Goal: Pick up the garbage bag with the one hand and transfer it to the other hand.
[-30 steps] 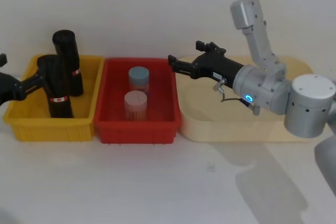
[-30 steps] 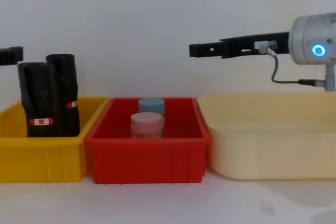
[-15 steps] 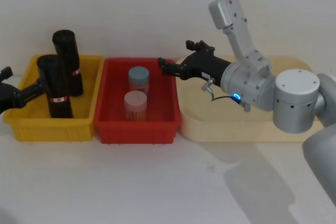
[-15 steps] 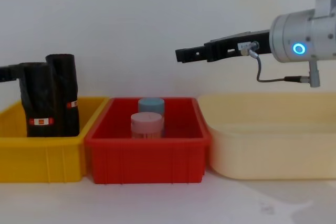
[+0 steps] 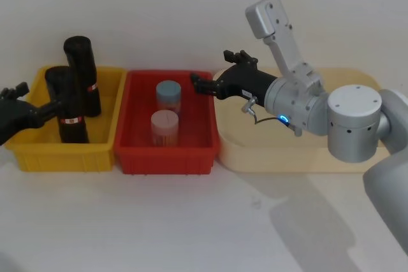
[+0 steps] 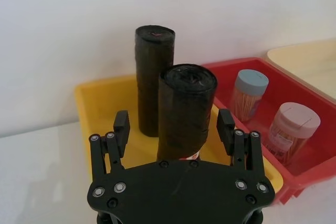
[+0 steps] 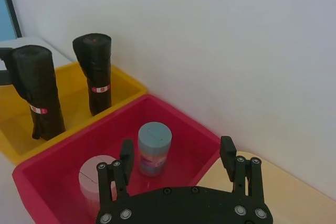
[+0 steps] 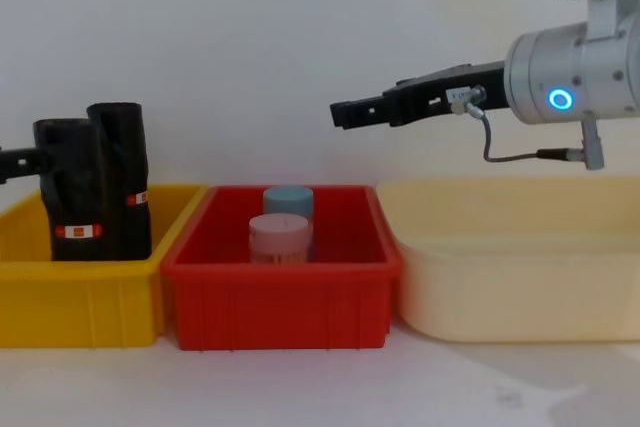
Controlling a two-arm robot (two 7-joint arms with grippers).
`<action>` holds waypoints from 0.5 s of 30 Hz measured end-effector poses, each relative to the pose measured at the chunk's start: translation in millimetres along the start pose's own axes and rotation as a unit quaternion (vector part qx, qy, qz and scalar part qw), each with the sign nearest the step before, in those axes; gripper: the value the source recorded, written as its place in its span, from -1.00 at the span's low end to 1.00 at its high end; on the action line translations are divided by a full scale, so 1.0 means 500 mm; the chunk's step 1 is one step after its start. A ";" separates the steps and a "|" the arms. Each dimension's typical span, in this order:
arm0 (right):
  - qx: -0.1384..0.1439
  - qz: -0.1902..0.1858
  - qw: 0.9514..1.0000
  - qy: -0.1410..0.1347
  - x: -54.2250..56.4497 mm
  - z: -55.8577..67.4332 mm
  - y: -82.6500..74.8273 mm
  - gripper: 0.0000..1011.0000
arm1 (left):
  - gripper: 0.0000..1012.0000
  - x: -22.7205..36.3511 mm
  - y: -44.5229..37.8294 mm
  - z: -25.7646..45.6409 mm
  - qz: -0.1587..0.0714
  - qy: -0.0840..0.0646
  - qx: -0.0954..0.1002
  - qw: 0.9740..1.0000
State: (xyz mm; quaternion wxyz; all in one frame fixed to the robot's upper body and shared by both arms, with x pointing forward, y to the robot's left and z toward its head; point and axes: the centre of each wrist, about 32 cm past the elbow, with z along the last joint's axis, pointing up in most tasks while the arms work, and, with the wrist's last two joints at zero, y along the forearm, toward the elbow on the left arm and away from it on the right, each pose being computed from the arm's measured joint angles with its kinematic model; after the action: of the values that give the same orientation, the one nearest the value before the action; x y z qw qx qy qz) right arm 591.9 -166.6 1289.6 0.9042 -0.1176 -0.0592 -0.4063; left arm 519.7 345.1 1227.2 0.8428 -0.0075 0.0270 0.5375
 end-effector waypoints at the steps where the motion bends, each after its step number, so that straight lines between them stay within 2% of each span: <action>1: 0.000 0.000 1.000 -0.001 0.000 0.000 0.000 0.98 | 0.98 0.000 -0.004 0.000 -0.002 0.000 0.000 1.000; 9: -0.003 -0.003 1.000 -0.006 -0.001 -0.005 0.000 0.98 | 0.98 0.004 -0.043 0.003 -0.018 -0.005 0.003 1.000; 15: -0.003 -0.002 1.000 -0.007 0.001 -0.010 0.001 0.98 | 0.98 0.005 -0.071 0.008 -0.029 -0.016 0.004 0.999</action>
State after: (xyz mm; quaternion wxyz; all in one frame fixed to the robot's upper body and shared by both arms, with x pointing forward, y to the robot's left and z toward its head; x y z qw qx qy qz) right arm 592.8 -168.0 1284.9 0.9027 -0.1227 -0.0644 -0.4074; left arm 553.0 332.4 1230.2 0.8583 0.0039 0.0156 0.5129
